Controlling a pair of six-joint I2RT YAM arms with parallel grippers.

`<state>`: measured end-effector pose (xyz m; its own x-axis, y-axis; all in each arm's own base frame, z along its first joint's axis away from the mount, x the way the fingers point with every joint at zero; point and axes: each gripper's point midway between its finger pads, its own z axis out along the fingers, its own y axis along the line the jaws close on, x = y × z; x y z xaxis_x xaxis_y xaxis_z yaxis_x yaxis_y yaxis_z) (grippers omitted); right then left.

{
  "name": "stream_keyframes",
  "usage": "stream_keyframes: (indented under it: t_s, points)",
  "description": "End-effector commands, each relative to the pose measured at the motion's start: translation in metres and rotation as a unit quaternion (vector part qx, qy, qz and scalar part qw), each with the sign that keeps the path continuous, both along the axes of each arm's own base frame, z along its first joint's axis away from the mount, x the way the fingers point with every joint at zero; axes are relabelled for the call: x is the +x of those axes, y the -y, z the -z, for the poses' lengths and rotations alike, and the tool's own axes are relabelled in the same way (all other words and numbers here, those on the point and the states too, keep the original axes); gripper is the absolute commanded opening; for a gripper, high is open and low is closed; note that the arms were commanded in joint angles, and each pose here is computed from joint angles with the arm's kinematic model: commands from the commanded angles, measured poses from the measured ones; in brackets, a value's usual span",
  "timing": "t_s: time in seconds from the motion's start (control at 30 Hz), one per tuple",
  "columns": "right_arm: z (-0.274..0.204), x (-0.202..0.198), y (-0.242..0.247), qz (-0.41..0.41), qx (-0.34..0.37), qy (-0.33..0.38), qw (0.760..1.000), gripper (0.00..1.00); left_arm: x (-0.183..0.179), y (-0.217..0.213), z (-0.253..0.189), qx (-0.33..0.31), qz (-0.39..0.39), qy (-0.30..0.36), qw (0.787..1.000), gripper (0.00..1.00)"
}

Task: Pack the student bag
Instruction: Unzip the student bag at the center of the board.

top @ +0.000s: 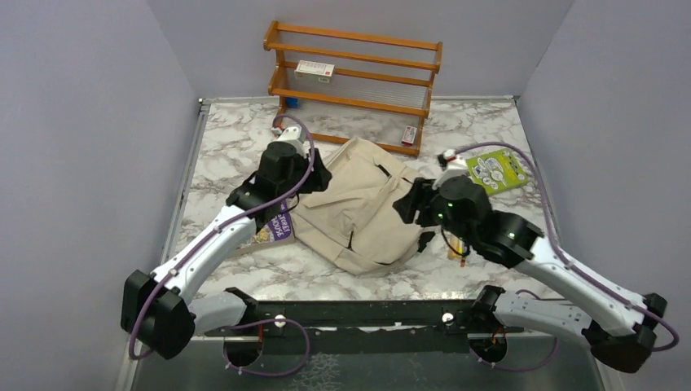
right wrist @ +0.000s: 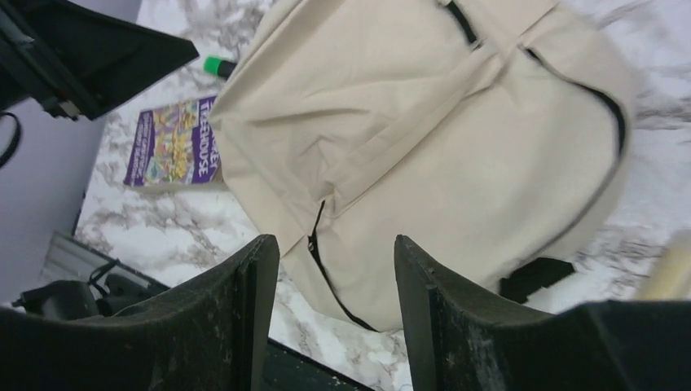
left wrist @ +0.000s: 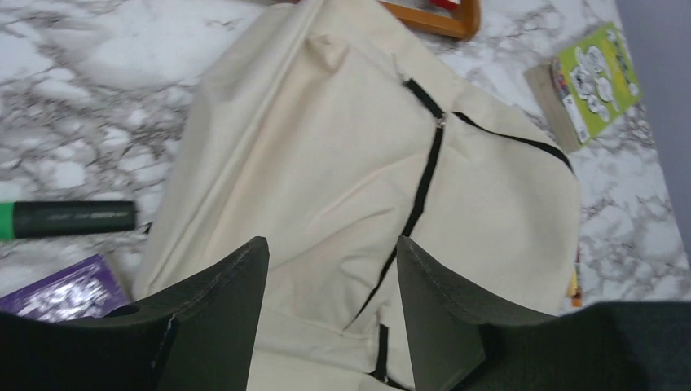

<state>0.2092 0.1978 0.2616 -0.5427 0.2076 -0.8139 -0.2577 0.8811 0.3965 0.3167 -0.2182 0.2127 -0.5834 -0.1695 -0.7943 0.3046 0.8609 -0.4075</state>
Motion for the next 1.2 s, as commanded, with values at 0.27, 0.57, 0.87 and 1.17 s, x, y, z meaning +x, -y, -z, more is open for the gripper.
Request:
stream_keyframes:
  t_s: [0.27,0.57,0.87,1.17]
  points:
    - [0.120,0.002,-0.127,-0.100,0.030,-0.139,0.985,0.57,-0.042,-0.056,0.042,0.017,-0.070,-0.046,0.996,0.61]
    - [0.178,0.003,-0.143,-0.076,0.030,-0.188,0.979,0.48,-0.056,-0.048,0.057,0.002,-0.040,-0.067,0.997,0.61]
    - [0.203,0.012,-0.148,-0.057,0.006,-0.199,0.978,0.39,-0.058,-0.044,0.070,-0.002,-0.033,-0.082,0.996,0.60]
    - [0.206,0.018,-0.161,-0.075,0.012,-0.187,0.979,0.27,-0.056,-0.043,0.078,0.003,-0.029,-0.088,0.996,0.60]
